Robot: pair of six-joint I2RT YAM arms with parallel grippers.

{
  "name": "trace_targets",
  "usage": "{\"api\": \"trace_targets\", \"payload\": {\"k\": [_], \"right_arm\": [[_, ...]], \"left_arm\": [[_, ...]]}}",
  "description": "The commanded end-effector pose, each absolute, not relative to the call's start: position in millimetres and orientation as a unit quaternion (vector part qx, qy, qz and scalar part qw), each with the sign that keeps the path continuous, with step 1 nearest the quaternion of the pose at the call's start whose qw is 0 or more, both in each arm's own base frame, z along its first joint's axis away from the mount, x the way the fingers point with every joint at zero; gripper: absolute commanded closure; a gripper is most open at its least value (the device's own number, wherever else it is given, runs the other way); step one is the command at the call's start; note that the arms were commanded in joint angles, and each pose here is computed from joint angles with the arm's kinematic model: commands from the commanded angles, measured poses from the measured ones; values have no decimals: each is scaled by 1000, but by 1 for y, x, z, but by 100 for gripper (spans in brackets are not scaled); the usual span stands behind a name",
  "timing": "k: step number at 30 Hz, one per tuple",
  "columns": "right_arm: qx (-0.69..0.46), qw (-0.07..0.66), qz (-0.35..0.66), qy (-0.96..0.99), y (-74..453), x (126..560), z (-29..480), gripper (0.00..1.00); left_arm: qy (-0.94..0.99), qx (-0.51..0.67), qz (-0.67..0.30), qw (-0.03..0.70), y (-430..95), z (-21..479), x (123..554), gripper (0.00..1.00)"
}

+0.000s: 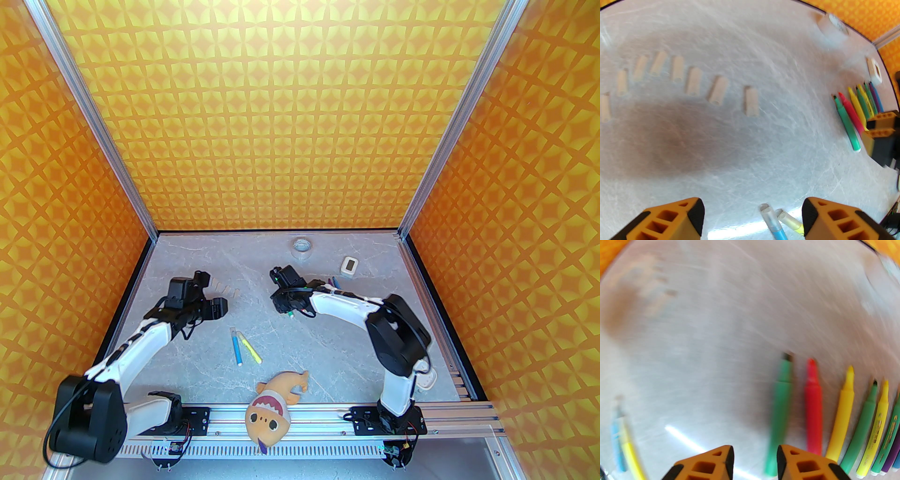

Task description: Open the pen caps

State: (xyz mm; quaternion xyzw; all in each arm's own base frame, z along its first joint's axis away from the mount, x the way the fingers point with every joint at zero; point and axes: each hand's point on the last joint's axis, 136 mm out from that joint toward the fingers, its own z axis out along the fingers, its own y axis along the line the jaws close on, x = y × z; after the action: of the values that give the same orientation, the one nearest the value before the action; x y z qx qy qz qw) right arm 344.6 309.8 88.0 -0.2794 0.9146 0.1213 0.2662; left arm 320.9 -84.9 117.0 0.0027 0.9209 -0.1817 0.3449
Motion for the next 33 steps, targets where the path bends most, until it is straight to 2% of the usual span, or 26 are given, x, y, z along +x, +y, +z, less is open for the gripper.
{"api": "trace_targets", "payload": {"k": [1,5,13,21,33], "right_arm": [[-368,209,158,892,334,294,88,62],[-401,178,178,881,354,263,85,60],[-418,149,185,877,383,237,79,57],[-440,105,115,884,389,218,56,56],[-430,71,64,898,389,207,26,56]], "left_arm": [[905,-17,-189,380,-79,126,327,26],[904,-36,-188,383,-71,121,328,26],[897,-96,-186,388,-46,114,330,25],[884,-136,-185,408,-28,119,328,24],[871,-175,-184,422,-10,118,328,24]]}}
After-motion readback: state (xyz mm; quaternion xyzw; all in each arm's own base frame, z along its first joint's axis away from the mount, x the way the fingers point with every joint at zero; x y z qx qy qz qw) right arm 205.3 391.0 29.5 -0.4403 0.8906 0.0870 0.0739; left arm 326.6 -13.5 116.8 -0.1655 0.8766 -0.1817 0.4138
